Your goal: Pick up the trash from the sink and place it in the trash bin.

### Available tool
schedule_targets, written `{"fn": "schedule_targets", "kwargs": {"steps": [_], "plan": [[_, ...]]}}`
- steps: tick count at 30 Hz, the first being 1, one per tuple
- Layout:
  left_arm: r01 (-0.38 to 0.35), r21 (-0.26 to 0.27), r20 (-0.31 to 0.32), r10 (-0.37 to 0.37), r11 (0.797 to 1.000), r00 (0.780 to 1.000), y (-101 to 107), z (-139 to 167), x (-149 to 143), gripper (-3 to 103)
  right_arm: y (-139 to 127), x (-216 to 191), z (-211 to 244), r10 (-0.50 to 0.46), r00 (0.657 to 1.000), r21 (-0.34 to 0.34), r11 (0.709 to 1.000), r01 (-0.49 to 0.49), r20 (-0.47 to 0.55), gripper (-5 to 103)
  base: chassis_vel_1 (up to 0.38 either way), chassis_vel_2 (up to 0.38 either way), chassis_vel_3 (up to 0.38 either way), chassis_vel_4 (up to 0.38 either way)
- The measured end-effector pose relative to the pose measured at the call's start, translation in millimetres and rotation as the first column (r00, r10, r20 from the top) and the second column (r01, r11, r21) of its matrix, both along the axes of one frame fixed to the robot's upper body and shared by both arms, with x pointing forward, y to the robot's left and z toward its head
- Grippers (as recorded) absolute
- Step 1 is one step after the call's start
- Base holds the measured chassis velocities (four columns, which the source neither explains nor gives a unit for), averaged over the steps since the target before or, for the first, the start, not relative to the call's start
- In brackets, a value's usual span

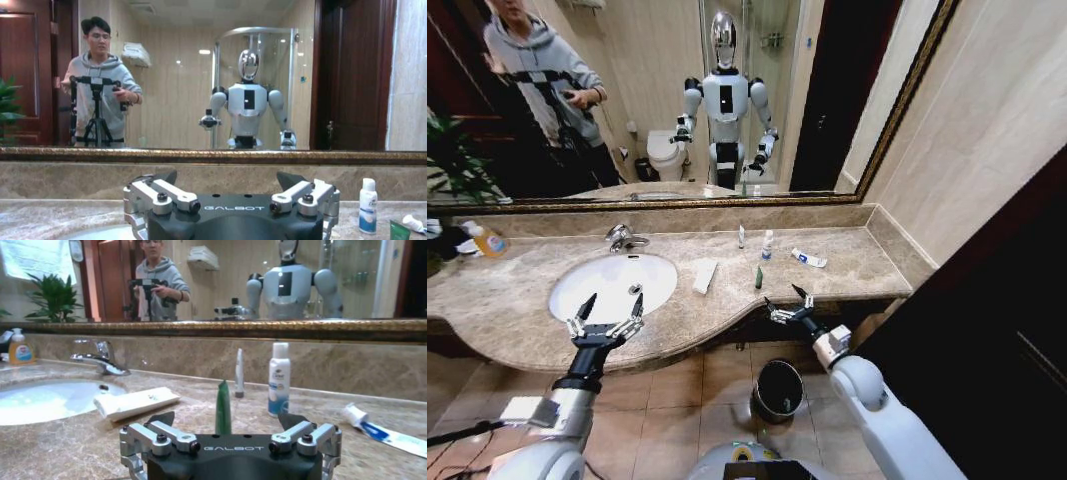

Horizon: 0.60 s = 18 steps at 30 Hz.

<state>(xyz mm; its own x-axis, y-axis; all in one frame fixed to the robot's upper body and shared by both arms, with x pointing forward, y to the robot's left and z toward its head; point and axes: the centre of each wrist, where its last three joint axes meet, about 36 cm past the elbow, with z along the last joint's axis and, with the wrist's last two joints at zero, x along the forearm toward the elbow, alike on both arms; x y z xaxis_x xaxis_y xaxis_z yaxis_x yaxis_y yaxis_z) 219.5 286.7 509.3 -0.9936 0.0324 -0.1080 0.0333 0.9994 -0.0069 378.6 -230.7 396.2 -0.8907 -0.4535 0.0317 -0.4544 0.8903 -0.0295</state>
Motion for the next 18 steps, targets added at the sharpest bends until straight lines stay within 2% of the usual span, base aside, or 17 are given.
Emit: {"fn": "schedule_targets", "kwargs": {"steps": [18], "plan": [[0.0, 0.0, 0.0, 0.0, 1.0, 1.0, 0, 0, 0, 100, 52, 78, -25, 0.007, 1.0, -0.006, 1.0, -0.007, 0.015, 100, 0.0, 0.0, 0.0, 0.0]]}}
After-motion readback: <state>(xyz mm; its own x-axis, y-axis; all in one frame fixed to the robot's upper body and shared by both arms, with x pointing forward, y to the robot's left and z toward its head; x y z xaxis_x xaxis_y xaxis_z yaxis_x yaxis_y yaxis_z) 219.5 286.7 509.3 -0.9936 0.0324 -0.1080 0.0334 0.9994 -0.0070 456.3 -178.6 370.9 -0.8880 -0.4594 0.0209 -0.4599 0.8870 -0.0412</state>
